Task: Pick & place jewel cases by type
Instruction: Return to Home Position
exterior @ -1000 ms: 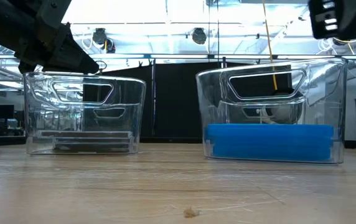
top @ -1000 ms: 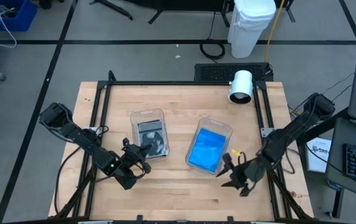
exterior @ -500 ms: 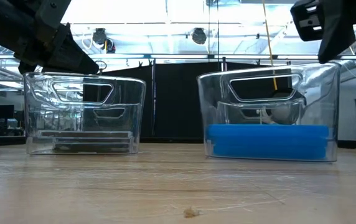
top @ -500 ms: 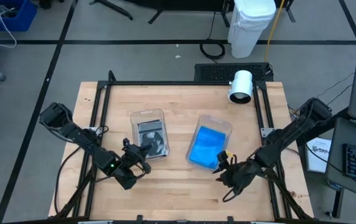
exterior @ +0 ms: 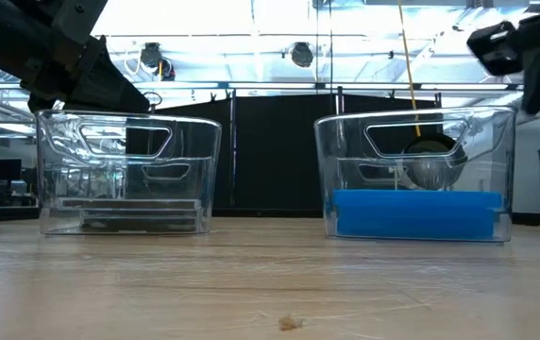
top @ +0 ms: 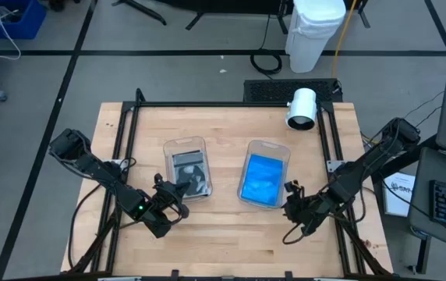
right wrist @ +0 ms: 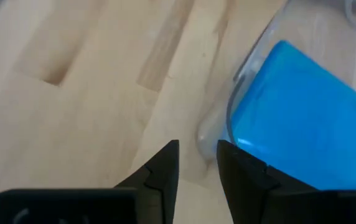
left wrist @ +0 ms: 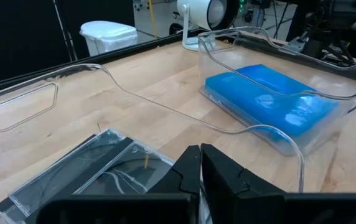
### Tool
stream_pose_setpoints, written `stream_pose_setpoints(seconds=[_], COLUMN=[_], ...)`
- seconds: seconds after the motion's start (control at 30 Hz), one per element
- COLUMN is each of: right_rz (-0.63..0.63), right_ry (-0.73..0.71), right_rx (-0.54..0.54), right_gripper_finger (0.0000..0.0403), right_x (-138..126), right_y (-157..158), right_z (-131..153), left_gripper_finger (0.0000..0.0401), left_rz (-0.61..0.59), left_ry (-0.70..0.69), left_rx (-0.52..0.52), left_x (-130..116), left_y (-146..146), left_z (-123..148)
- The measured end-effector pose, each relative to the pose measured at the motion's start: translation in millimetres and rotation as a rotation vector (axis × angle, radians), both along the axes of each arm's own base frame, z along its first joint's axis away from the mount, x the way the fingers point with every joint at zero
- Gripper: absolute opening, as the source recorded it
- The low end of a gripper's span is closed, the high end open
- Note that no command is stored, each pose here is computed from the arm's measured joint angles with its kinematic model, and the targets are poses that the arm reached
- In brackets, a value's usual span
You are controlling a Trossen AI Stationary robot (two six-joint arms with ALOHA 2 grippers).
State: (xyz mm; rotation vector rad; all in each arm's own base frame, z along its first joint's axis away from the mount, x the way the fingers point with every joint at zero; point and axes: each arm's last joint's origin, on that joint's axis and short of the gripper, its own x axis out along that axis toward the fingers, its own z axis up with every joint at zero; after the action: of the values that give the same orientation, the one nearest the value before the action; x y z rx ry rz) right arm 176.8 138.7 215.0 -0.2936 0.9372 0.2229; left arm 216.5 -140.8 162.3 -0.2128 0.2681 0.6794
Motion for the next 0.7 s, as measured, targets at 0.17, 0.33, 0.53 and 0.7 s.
stream_pose_setpoints(seconds=[0.17,0.33,0.53,0.7], right_rz=[0.001,-0.026,-0.058,-0.089], right_ry=[-0.094,-0.296,-0.593,-0.745], right_rx=[0.084,0.169,0.194,0.210], right_gripper_finger=[0.0099,0.0095,0.0089,0.0089], right_x=[-15,-42,-67,-80], right_y=[-9,-28,-55,-73], right_z=[25,44,34,17], left_gripper_finger=[0.0006,0.0018,0.0015,0.0008], left_rz=[0.003,-0.044,-0.120,-0.214], left_ry=[-0.014,-0.029,0.008,0.052], left_rx=[-0.014,0.024,0.115,0.122], left_x=[0,0,-7,-11], left_y=[-1,-10,-17,-8], left_z=[0,5,15,39])
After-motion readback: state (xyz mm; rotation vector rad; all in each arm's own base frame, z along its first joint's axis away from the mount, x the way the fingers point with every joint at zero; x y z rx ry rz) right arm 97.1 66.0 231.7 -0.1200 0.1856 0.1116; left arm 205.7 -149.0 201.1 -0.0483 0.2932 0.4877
